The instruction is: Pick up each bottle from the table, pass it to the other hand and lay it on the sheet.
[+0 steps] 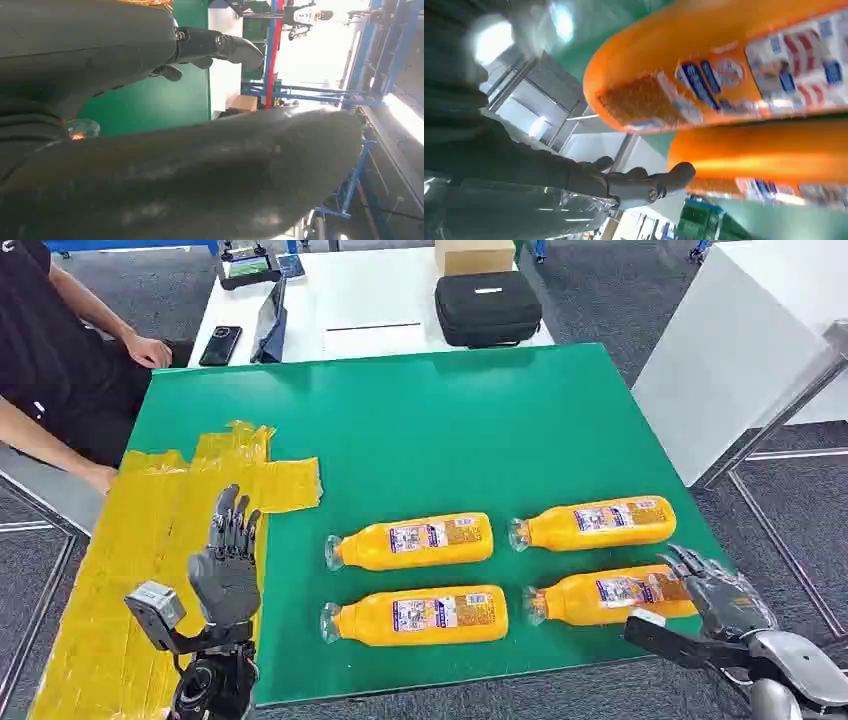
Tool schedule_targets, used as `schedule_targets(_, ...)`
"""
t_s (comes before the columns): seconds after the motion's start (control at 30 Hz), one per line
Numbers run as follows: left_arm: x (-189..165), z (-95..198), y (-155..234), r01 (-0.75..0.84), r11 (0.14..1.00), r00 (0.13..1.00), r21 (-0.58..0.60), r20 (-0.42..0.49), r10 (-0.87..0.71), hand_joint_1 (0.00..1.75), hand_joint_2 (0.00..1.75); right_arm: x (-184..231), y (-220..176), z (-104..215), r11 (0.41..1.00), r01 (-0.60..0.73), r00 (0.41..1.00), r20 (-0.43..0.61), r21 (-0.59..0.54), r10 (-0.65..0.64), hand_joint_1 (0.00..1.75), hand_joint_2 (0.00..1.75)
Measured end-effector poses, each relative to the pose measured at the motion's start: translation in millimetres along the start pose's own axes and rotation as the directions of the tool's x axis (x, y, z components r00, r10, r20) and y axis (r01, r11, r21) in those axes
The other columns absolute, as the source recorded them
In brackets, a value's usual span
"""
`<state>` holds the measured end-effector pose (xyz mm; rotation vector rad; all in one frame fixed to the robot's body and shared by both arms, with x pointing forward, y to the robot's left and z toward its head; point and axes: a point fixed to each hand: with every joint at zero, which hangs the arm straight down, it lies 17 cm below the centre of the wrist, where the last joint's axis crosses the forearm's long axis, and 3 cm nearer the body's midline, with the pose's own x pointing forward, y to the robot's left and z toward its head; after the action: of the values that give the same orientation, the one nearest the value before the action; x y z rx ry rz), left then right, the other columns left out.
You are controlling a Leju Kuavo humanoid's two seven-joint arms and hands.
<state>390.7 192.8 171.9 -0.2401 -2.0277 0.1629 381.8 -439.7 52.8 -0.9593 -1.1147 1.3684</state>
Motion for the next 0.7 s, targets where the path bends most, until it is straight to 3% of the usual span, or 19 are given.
schedule_targets(0.4,-6,-3,2,-0.002,1.000,1.000,0.010,-0.008,0.002,0.00,0.00,-3,35,-12,0.993,-0.004,1.000,0.021,0.114,0.001,0.00,1.75)
schedule_targets(0.43,-6,-3,2,-0.002,1.000,1.000,0.011,-0.009,0.003,0.00,0.00,-2,39,-12,0.992,-0.003,1.000,0.023,0.125,0.000,0.38,1.75)
schedule_targets(0.47,-7,-4,2,-0.003,1.000,1.000,0.012,-0.009,0.003,0.00,0.00,-1,41,-13,0.991,-0.001,1.000,0.024,0.130,-0.002,1.36,1.75)
schedule_targets(0.5,-7,-4,2,-0.004,1.000,1.000,0.012,-0.009,0.004,0.00,0.00,0,44,-15,0.991,0.002,1.000,0.024,0.135,-0.005,1.71,1.75)
schedule_targets(0.7,-3,-10,1,-0.008,1.000,1.000,0.012,0.004,0.008,0.00,0.00,13,66,-31,0.986,0.012,0.999,0.030,0.168,-0.017,1.75,1.75)
